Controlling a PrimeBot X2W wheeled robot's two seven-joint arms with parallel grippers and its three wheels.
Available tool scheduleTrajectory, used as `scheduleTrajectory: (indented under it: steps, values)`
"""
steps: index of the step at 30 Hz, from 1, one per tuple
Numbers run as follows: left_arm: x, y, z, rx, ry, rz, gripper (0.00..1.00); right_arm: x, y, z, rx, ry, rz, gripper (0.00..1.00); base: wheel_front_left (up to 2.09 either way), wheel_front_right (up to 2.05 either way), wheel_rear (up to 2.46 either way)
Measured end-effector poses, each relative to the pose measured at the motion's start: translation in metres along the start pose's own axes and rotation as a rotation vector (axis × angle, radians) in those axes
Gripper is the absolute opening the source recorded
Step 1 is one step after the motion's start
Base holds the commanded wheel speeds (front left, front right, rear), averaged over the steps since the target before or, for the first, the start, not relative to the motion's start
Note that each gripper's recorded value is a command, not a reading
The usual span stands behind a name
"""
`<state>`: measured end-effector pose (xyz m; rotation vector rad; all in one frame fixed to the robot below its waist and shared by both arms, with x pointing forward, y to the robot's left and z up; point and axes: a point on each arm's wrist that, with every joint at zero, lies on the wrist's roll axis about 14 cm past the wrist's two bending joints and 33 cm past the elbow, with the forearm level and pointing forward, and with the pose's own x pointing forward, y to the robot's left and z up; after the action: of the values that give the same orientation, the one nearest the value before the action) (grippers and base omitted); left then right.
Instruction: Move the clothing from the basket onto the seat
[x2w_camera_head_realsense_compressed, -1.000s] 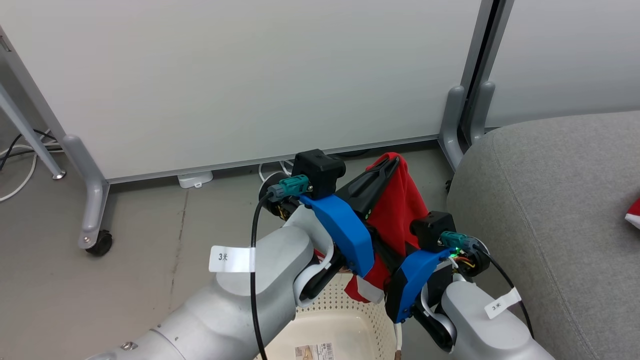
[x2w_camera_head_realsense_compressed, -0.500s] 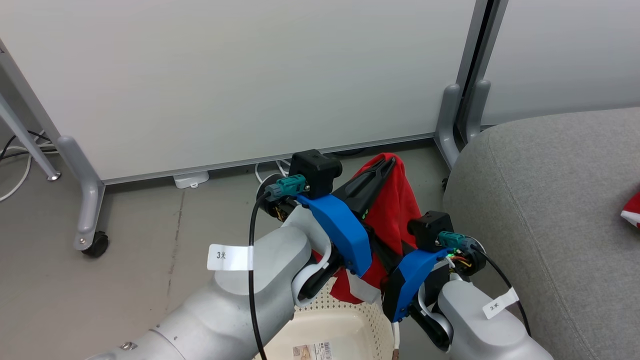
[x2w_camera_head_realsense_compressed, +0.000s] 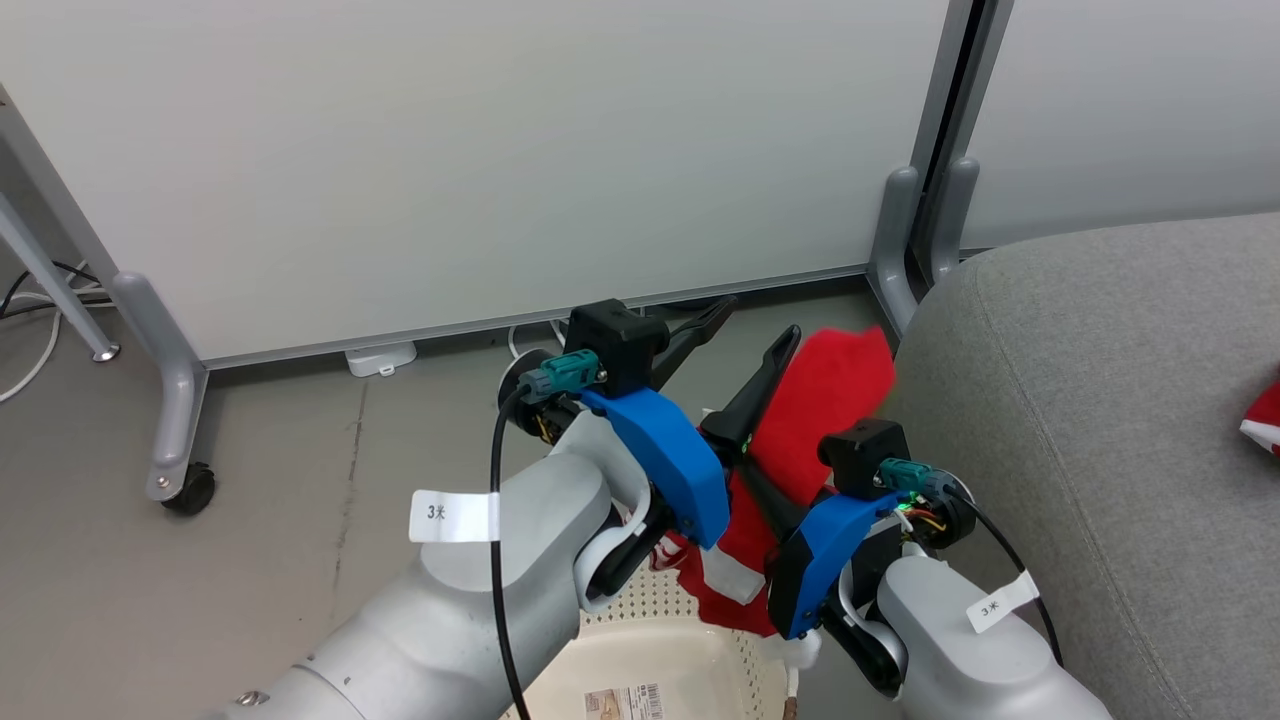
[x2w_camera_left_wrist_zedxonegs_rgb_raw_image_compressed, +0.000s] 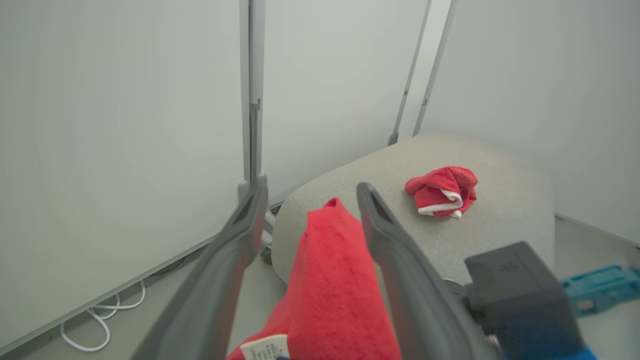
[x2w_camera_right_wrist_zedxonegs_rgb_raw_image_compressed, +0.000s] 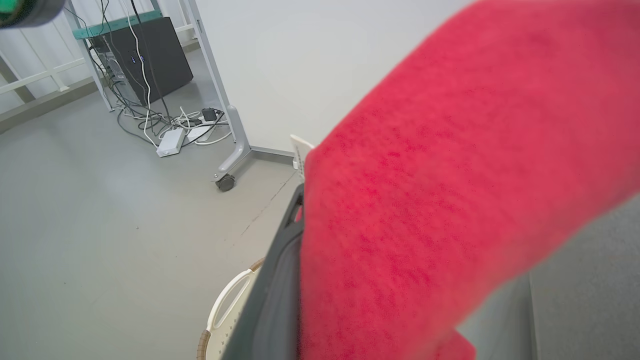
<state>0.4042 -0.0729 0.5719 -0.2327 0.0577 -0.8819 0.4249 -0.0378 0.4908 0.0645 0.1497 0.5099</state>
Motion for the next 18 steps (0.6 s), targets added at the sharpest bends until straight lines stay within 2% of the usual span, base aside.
scheduleTrajectory:
  steps: [8, 18]
  values:
    - [-0.010, 0.018, -0.003, -0.004, -0.017, 0.056, 1.00, 0.001, -0.002, 0.001, 0.003, -0.004, -0.005, 0.00, 0.00, 0.00, 0.00]
    - [-0.052, 0.051, -0.024, -0.020, -0.055, 0.188, 1.00, 0.006, -0.008, 0.004, 0.013, -0.019, -0.017, 0.00, 0.00, 0.00, 0.00]
